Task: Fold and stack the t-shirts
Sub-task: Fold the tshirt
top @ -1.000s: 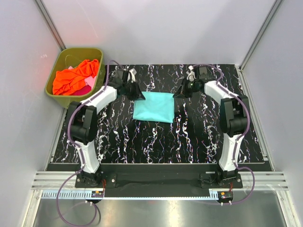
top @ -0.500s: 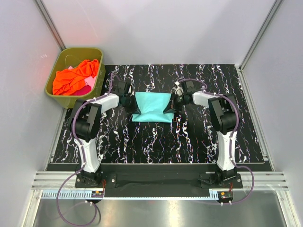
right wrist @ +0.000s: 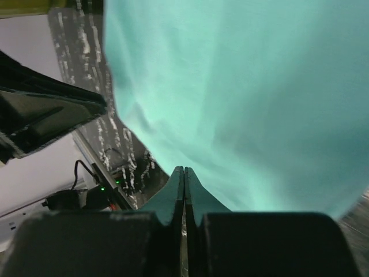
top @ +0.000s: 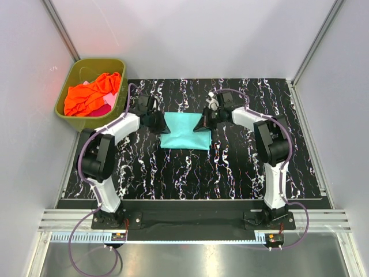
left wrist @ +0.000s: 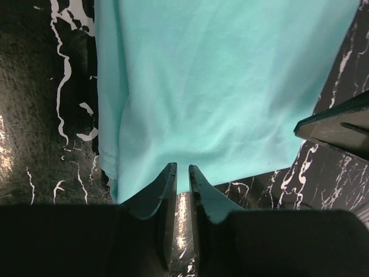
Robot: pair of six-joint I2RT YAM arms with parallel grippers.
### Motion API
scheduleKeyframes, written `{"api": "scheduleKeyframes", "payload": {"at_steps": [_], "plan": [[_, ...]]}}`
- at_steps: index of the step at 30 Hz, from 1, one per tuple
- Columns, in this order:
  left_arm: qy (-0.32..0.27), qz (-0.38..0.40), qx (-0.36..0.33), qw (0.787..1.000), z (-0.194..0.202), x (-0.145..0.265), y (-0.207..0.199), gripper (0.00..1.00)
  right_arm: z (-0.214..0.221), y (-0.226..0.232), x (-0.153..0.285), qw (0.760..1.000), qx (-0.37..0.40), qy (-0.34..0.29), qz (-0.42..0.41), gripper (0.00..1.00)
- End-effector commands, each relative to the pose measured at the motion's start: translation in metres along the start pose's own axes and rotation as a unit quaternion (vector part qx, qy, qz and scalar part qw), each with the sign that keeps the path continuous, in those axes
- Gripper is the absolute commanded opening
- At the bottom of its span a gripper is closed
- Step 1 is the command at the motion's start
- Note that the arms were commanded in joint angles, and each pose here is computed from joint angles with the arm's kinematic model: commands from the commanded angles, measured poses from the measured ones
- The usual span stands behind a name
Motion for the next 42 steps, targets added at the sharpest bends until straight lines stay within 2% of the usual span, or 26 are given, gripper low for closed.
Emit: {"api": "scheduleKeyframes", "payload": {"at_steps": [1, 7, 15, 19, 28, 34, 38, 42], "plan": [[-0.02, 0.021, -0.011, 1.0, -0.008, 0.014, -0.018, 0.19, -0.009, 0.056, 0.004, 0.998, 0.04, -0.007, -0.055, 0.03], [0.008, -0.015, -0.004, 1.0, 0.015, -0.004, 0.002, 0.19, 0.006, 0.054, -0.021, 0.996, 0.032, 0.025, -0.085, 0.04], [0.016, -0.09, 0.018, 0.996, 0.034, -0.02, 0.039, 0.18, 0.041, -0.011, -0.046, 0.996, 0.001, 0.077, -0.049, 0.02], [0.016, -0.079, 0.02, 0.997, 0.034, -0.016, 0.034, 0.21, 0.034, -0.012, -0.037, 0.997, 0.0, 0.066, -0.038, 0.02], [-0.017, -0.036, 0.004, 0.999, 0.007, 0.014, -0.002, 0.23, 0.015, 0.038, -0.01, 0.996, 0.027, 0.037, -0.072, 0.05], [-0.022, 0.016, -0.013, 1.0, -0.003, 0.027, -0.035, 0.26, 0.028, 0.031, -0.007, 0.997, 0.024, 0.04, -0.06, 0.05], [-0.003, 0.064, -0.042, 0.997, 0.007, 0.013, -0.052, 0.27, 0.038, 0.022, -0.009, 0.997, 0.027, 0.046, -0.056, 0.05], [0.013, 0.006, -0.025, 1.0, 0.019, -0.012, -0.022, 0.28, 0.046, 0.004, -0.019, 0.997, 0.021, 0.057, -0.043, 0.05]]}}
Point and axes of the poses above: each gripper's point midway between its finger pads, its own x axis back along the fingers, its own y axis along the line the jaws close on, z = x × y, the point moved 5 cm from there along x, back along the fingers, and after that the axes turned 4 degrees about x, right-handed, at the moved point
